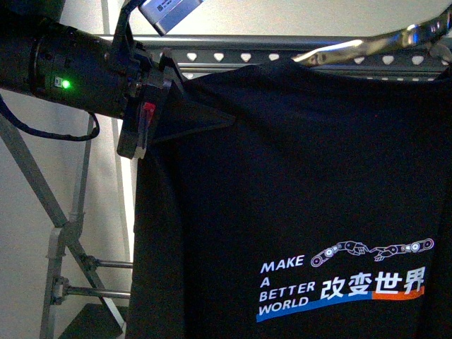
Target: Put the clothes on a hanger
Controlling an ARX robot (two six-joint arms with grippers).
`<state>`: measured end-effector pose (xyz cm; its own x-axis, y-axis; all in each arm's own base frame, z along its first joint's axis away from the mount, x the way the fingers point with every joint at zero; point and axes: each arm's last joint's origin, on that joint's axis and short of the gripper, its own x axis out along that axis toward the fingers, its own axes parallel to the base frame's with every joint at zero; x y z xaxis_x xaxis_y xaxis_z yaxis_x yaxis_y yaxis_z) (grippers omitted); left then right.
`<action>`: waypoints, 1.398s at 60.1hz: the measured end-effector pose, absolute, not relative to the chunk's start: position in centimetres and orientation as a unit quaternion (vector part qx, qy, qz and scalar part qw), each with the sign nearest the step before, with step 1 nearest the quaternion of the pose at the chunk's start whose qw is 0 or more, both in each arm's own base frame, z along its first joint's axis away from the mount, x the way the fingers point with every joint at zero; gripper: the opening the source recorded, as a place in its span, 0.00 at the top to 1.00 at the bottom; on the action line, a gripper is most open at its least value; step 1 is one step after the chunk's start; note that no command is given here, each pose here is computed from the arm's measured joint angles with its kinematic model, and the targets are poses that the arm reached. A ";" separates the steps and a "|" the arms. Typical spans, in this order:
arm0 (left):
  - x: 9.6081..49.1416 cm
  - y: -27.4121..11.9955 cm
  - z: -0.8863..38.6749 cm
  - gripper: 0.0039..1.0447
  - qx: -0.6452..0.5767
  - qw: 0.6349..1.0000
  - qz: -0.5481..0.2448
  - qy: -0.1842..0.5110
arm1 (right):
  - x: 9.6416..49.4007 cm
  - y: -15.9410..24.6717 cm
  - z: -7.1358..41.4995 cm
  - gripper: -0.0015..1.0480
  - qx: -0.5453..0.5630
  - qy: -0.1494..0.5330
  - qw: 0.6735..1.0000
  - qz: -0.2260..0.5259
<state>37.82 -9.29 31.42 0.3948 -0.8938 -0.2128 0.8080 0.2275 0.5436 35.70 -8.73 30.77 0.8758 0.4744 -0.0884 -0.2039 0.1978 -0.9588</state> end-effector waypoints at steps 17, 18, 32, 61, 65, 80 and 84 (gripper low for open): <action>37.7 -9.3 31.6 0.67 0.293 0.775 -0.554 -0.080 | 35.5 -9.3 30.7 0.92 -0.596 -0.128 0.764 0.211; 37.7 -9.3 31.6 0.65 0.293 0.775 -0.554 -0.080 | 35.4 -9.3 30.6 0.92 -0.595 -0.127 0.765 0.211; 37.7 -9.3 31.6 0.33 0.293 0.775 -0.554 -0.080 | 35.1 -10.4 30.6 0.92 -0.587 -0.125 0.776 0.195; 38.2 -9.5 30.3 0.06 0.191 0.907 -0.367 -0.081 | 33.0 -13.5 28.6 0.92 -0.527 -0.023 0.828 0.191; 38.1 -9.3 30.2 0.06 0.096 0.934 -0.322 -0.121 | 32.9 -13.7 28.3 0.92 -0.516 -0.012 0.835 0.191; 36.2 -8.8 33.8 0.06 -0.235 0.878 -0.377 -0.176 | 32.1 -13.3 25.9 0.92 -0.428 0.095 0.876 0.203; 36.5 -8.8 33.4 0.06 -0.261 0.883 -0.362 -0.146 | 31.8 -12.7 25.8 0.92 -0.395 0.133 0.888 0.197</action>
<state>36.46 -8.82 33.38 0.6950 -0.5636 0.4464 0.7157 0.6017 -0.3546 31.78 -12.65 25.79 0.8874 0.2443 -0.3909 -0.4539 0.6114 -0.6483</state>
